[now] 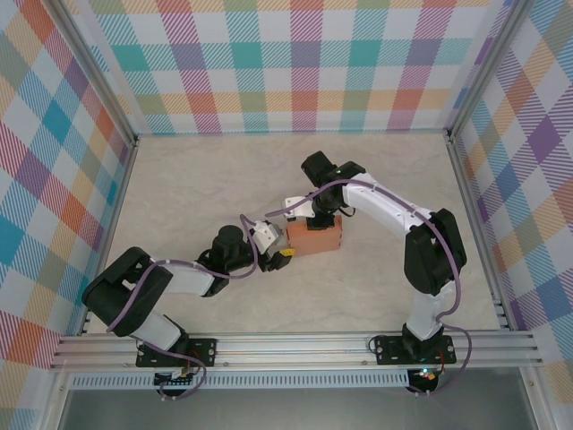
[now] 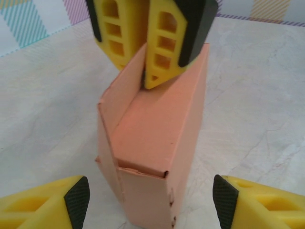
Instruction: Fold the paper box
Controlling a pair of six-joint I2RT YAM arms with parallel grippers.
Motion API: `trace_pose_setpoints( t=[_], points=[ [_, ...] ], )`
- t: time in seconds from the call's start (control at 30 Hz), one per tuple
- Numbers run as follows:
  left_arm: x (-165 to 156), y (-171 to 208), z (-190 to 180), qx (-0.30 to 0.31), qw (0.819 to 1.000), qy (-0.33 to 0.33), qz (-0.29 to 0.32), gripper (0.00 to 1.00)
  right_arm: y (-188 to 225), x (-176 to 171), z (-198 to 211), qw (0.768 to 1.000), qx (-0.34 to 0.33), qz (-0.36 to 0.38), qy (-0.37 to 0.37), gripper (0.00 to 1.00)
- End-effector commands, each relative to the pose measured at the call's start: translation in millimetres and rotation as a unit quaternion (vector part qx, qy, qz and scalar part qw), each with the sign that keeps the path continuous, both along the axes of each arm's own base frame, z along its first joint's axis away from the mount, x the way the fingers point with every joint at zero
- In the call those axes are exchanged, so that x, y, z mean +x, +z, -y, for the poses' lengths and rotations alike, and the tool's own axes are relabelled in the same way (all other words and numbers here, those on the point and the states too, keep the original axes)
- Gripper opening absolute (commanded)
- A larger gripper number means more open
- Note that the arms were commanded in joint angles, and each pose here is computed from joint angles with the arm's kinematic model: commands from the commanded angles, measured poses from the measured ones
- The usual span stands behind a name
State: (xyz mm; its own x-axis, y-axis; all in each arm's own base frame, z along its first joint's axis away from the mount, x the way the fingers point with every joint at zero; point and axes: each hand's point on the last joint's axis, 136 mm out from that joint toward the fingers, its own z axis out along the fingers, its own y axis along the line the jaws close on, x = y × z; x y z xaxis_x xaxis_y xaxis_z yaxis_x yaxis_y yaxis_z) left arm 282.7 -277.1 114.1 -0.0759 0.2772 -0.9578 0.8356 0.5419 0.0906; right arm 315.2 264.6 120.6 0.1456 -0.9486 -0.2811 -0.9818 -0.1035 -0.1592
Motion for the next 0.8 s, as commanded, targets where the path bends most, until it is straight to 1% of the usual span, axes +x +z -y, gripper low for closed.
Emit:
trace_pose_setpoints(
  t=[0.0,0.1,0.17,0.3,0.4,0.47,0.53,0.57,0.6,0.67,0.77],
  points=[
    [1,22,-3,-0.009,0.999,0.013,0.045,0.70,2,-7,6,1.000,0.003,-0.017,-0.015,0.18],
    [-7,29,-5,-0.012,0.999,0.007,0.043,0.62,-2,-7,7,0.999,-0.003,-0.023,-0.022,0.18],
    [-15,29,-6,-0.008,0.999,0.002,0.040,0.58,-4,-7,8,0.999,-0.006,-0.025,-0.024,0.18],
    [-30,18,-1,0.013,0.999,-0.020,0.027,0.54,-4,-6,9,0.999,-0.011,-0.025,-0.029,0.17],
    [-31,9,3,0.016,1.000,-0.018,0.019,0.53,-1,-4,9,0.999,-0.015,-0.026,-0.033,0.17],
    [-25,6,3,0.008,1.000,0.000,0.013,0.56,3,-3,10,0.999,-0.017,-0.025,-0.038,0.16],
    [-16,4,-1,-0.002,1.000,0.028,0.013,0.64,5,-4,11,0.999,-0.018,-0.024,-0.046,0.15],
    [-11,5,-4,-0.007,0.999,0.046,0.016,0.70,6,-4,12,0.998,-0.019,-0.023,-0.050,0.15],
    [-5,6,-8,-0.013,0.998,0.066,0.020,0.72,6,-5,13,0.998,-0.020,-0.024,-0.054,0.15],
    [1,10,-9,-0.018,0.996,0.079,0.025,0.74,3,-6,15,0.997,-0.025,-0.026,-0.062,0.14],
    [4,13,-2,-0.022,0.997,0.072,0.025,0.75,-1,-9,18,0.997,-0.030,-0.032,-0.069,0.14]
  ],
)
